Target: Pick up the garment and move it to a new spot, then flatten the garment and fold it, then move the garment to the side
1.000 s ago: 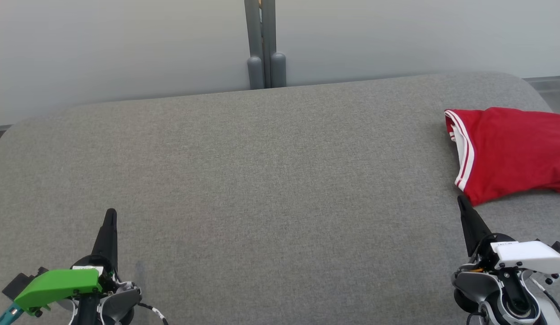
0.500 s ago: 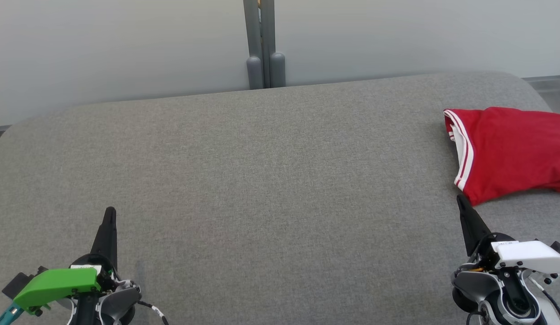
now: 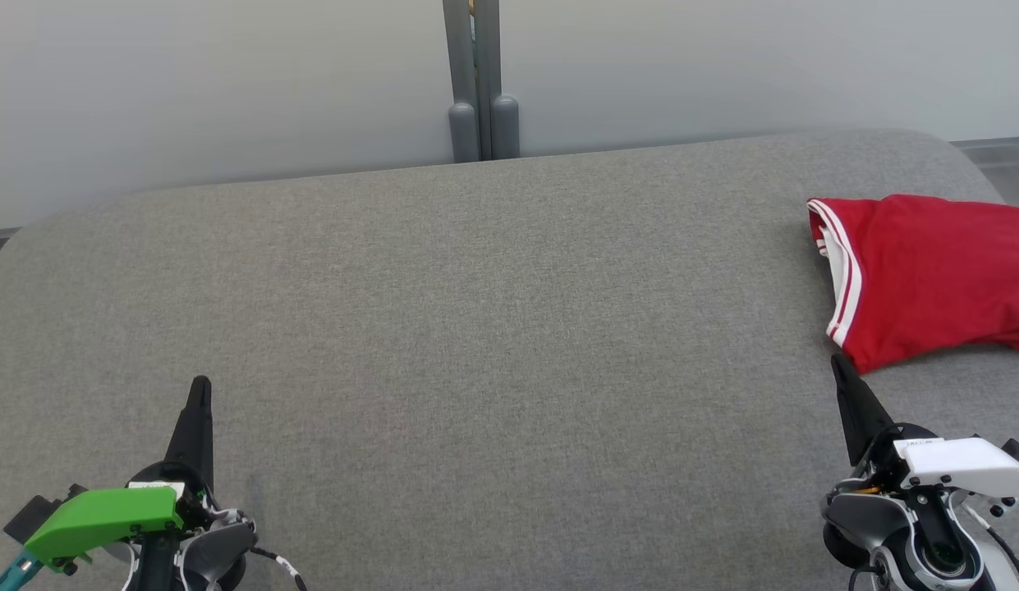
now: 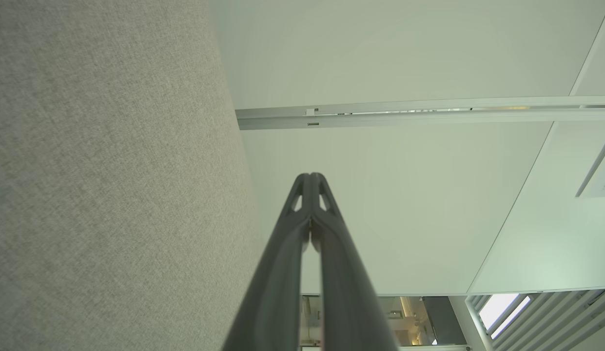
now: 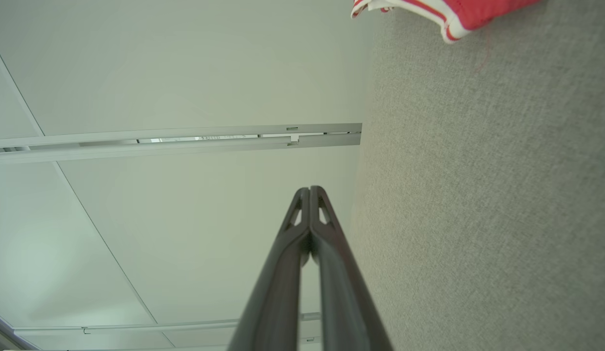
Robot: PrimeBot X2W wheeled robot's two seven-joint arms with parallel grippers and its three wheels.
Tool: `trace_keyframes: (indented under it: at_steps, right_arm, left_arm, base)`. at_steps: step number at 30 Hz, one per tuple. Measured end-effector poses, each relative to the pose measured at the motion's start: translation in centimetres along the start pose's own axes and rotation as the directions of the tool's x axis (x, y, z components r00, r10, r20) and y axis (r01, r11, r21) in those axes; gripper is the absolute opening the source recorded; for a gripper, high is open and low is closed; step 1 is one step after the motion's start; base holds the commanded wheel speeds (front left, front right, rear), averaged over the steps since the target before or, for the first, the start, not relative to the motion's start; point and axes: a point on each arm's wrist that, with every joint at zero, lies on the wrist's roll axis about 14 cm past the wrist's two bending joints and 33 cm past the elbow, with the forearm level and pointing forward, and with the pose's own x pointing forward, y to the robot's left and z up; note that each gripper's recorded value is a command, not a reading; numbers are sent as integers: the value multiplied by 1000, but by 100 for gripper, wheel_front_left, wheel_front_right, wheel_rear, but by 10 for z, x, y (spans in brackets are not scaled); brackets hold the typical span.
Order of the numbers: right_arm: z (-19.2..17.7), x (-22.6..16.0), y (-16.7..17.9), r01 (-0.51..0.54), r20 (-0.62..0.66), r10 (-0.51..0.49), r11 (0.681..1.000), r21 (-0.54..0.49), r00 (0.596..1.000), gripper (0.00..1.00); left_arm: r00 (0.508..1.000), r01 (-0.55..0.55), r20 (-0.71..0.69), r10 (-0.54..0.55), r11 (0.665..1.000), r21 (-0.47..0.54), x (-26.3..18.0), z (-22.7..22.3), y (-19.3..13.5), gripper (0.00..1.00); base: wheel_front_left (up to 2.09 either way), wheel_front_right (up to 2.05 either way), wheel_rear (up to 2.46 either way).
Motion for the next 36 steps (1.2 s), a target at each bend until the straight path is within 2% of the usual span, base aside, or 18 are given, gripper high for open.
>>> trace_keyframes:
  at_steps: [36]
  right_arm:
    - [0, 0, 0, 0, 0, 0, 1000, 0, 1000, 0]
  left_arm:
    - [1000, 0, 0, 0, 1000, 0, 0, 0, 0, 0]
  base:
    - [0, 0, 0]
